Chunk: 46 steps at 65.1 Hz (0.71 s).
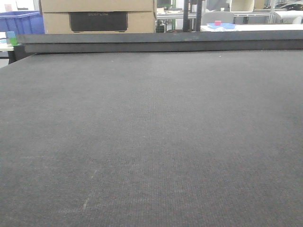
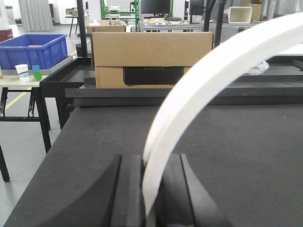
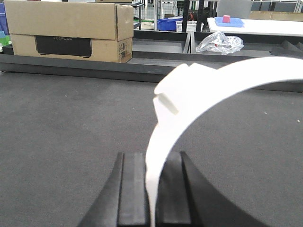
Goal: Grab PVC pipe and place in blue bin
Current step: 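Lift the white clamp off the table with both grippers, then carry the clamp to the blue bin shelf while driving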
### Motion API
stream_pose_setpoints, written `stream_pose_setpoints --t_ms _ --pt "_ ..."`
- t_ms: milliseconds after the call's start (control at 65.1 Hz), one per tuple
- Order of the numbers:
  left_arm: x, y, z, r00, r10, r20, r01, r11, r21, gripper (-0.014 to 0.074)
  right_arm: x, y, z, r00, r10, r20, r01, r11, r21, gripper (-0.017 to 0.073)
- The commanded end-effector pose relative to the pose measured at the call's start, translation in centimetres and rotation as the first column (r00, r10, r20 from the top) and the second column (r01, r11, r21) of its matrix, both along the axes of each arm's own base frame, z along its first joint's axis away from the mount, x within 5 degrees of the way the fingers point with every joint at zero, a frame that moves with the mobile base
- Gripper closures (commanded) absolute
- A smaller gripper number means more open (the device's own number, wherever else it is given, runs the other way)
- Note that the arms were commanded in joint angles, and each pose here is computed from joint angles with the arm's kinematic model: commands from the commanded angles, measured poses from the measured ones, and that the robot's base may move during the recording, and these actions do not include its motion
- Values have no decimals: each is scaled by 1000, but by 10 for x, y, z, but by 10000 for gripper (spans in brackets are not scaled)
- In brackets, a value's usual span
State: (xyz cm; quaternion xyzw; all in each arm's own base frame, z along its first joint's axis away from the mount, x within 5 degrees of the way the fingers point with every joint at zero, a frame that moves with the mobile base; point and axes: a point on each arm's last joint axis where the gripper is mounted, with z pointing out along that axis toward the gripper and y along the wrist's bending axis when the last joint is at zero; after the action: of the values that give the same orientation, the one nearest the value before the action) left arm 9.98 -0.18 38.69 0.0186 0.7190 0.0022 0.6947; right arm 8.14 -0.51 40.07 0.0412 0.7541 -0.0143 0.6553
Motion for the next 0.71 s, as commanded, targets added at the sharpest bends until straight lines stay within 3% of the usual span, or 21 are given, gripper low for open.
stream_pose_setpoints --t_ms 0,692 --pt "-2 0 3 999 4 37 -4 1000 -17 704 -1 -1 4 999 -8 41 9 1000 -12 727" --pt "-2 0 3 999 4 37 -4 1000 -17 704 -1 -1 4 999 -8 41 9 1000 -12 727"
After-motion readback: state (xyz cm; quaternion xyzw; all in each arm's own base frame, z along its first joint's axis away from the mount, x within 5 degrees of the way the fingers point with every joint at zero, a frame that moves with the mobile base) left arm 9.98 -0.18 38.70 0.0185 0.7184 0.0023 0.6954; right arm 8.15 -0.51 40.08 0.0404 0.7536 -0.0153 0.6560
